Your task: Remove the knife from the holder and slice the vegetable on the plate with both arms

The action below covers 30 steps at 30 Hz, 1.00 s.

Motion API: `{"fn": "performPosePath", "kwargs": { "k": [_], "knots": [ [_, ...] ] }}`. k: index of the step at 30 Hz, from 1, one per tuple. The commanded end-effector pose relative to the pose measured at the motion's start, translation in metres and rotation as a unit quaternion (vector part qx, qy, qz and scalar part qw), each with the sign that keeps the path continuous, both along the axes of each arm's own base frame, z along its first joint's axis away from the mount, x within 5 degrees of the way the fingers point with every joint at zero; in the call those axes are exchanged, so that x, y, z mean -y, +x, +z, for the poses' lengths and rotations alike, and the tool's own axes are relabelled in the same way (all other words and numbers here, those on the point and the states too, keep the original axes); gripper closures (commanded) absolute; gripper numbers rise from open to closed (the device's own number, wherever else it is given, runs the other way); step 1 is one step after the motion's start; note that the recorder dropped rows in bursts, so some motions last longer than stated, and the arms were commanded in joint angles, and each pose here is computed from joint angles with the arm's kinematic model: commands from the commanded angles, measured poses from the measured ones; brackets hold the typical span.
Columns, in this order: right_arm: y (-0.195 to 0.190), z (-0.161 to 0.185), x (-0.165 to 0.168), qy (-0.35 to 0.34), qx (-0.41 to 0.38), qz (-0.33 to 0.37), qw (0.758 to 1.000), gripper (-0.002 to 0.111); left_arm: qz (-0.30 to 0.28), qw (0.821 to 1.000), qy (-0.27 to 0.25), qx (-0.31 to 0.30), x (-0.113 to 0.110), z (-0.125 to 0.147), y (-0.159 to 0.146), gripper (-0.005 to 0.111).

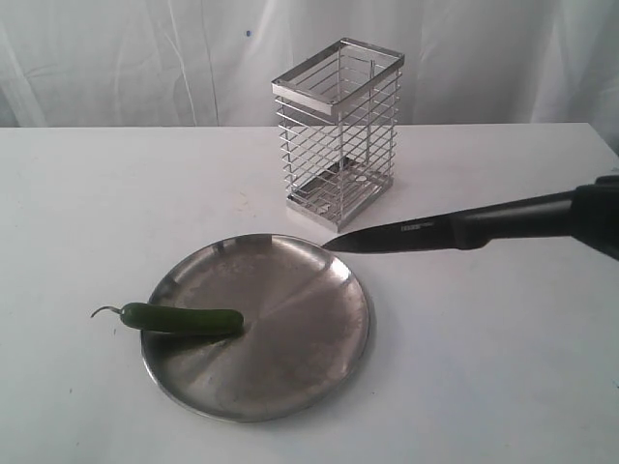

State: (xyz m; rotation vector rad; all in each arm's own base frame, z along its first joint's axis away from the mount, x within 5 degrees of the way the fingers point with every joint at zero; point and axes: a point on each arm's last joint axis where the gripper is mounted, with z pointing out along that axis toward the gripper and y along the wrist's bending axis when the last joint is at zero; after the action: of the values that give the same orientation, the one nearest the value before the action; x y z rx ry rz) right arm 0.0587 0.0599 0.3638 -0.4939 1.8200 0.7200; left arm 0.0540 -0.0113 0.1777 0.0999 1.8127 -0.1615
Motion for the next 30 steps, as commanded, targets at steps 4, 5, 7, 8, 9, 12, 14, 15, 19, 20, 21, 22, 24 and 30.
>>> {"fn": "performPosePath", "kwargs": {
  "k": [4,5,7,8,9,12,14,15,19,20,21,22,24,30],
  "knots": [
    [-0.004,-0.001,-0.001,0.008,-0.011,0.015,1.000,0.108,0.039,0.974,-0.217,0.045,0.000,0.014,0.002,0.107],
    [-0.004,-0.002,-0.001,0.002,-0.009,0.019,1.000,0.108,0.041,0.972,-0.224,0.052,-0.001,0.015,0.002,0.107],
    [-0.005,-0.002,-0.002,-0.003,-0.010,0.022,1.000,0.108,0.043,0.971,-0.227,0.065,-0.002,0.017,0.003,0.107],
    [-0.005,-0.003,-0.002,-0.006,-0.009,0.023,1.000,0.108,0.045,0.970,-0.228,0.072,-0.002,0.019,0.003,0.107],
    [-0.005,-0.003,-0.002,-0.004,-0.010,0.024,1.000,0.108,0.046,0.968,-0.231,0.080,-0.003,0.020,0.003,0.107],
    [-0.006,-0.002,-0.003,0.002,-0.008,0.033,0.999,0.108,0.054,0.953,-0.288,0.084,-0.004,0.022,0.003,0.107],
    [-0.008,0.000,-0.005,0.010,-0.006,0.045,0.999,0.108,0.060,0.930,-0.354,0.073,-0.004,0.023,0.003,0.107],
    [-0.008,0.001,-0.006,0.016,-0.003,0.051,0.999,0.108,0.062,0.924,-0.373,0.061,-0.003,0.021,0.003,0.107],
    [-0.009,0.002,-0.007,0.016,0.005,0.059,0.998,0.108,0.047,0.935,-0.352,0.022,0.000,0.025,0.001,0.107],
    [-0.009,0.002,-0.007,0.011,0.009,0.061,0.998,0.108,0.041,0.934,-0.354,0.016,0.001,0.029,0.000,0.107],
    [-0.009,0.002,-0.007,0.006,0.015,0.063,0.998,0.108,0.028,0.935,-0.354,0.011,0.002,0.035,-0.002,0.107],
    [-0.009,0.002,-0.007,0.002,0.020,0.064,0.998,0.108,0.019,0.935,-0.355,0.010,0.003,0.039,-0.003,0.107],
    [-0.009,0.003,-0.007,0.000,0.029,0.063,0.998,0.108,-0.005,0.937,-0.349,0.008,0.005,0.052,-0.007,0.107],
    [-0.007,0.005,-0.006,0.009,0.041,0.052,0.998,0.108,-0.062,0.961,-0.269,0.026,0.007,0.075,-0.016,0.107]
  ]
}}
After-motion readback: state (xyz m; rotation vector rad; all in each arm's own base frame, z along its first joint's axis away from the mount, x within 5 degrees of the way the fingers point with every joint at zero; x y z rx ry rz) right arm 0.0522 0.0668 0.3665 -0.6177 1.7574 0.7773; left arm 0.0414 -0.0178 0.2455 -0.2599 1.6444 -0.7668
